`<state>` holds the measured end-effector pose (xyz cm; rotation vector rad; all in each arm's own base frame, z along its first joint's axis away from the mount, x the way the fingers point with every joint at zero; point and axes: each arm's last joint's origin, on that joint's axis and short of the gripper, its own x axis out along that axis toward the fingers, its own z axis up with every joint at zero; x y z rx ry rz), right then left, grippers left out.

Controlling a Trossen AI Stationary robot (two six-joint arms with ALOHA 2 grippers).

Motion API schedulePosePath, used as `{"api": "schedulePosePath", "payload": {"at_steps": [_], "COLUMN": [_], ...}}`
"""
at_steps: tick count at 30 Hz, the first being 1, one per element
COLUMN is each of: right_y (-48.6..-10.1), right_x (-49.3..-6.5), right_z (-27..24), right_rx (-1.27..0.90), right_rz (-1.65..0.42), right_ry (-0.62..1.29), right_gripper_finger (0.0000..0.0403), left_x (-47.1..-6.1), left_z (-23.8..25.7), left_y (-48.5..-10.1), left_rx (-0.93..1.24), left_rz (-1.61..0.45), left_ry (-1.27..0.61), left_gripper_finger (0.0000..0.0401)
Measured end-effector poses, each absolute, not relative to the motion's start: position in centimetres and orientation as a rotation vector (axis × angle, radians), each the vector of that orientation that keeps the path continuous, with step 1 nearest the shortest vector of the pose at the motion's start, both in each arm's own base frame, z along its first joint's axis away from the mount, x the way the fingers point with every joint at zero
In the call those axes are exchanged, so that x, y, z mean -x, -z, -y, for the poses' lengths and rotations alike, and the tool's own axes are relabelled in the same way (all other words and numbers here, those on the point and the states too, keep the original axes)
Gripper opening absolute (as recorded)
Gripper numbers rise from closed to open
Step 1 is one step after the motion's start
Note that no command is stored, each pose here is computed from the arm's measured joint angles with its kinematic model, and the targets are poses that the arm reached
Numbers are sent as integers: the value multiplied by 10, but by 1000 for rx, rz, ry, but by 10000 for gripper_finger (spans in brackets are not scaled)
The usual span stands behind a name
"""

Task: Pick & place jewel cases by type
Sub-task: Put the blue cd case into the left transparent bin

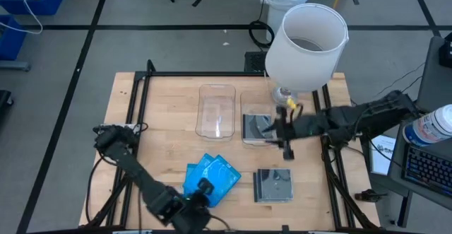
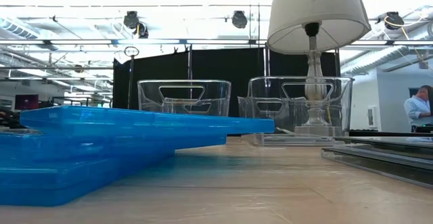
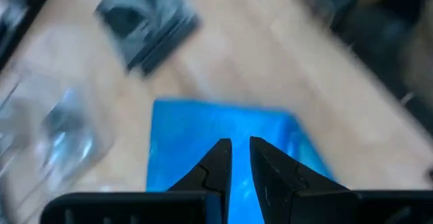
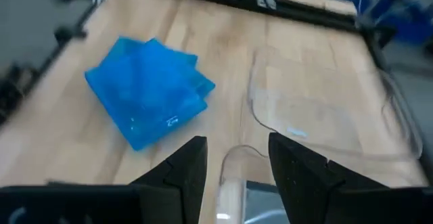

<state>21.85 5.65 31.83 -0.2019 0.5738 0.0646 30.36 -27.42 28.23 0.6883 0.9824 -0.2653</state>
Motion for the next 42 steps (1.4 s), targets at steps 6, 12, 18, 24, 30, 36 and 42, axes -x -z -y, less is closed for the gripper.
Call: {"api": "schedulePosePath", "payload": {"at_steps": [6, 12, 18, 24, 30, 36, 42], "right_y": [-277, -239, -204, -174, -149, -146, -181], "right_x": [-236, -267, -278, -285, -295, -313, -322], "right_z": [-111, -155, -187, -211, -229, -238, -246], "right_rx": [475, 641, 885, 1036, 1123, 971, 783], "right_rz": [-676, -613, -580, -528, -440, -428, -375], "right_ry": [-53, -98, -117, -66, -37, 38, 82], "right_gripper_finger": [148, 150, 168, 201, 237, 246, 229], "left_x": [-274, -247, -224, -214, -214, -214, -210], "left_z": [269, 247, 215, 193, 186, 188, 192], "left_y": [-261, -243, -234, -221, -212, -214, -213], "left_rx": [-696, -601, -498, -415, -388, -345, -317], "left_rz": [-929, -785, -685, -613, -627, -616, -625], "left_ry": [153, 138, 131, 121, 134, 153, 180], "left_gripper_finger": [62, 62, 62, 62, 62, 62, 62]}}
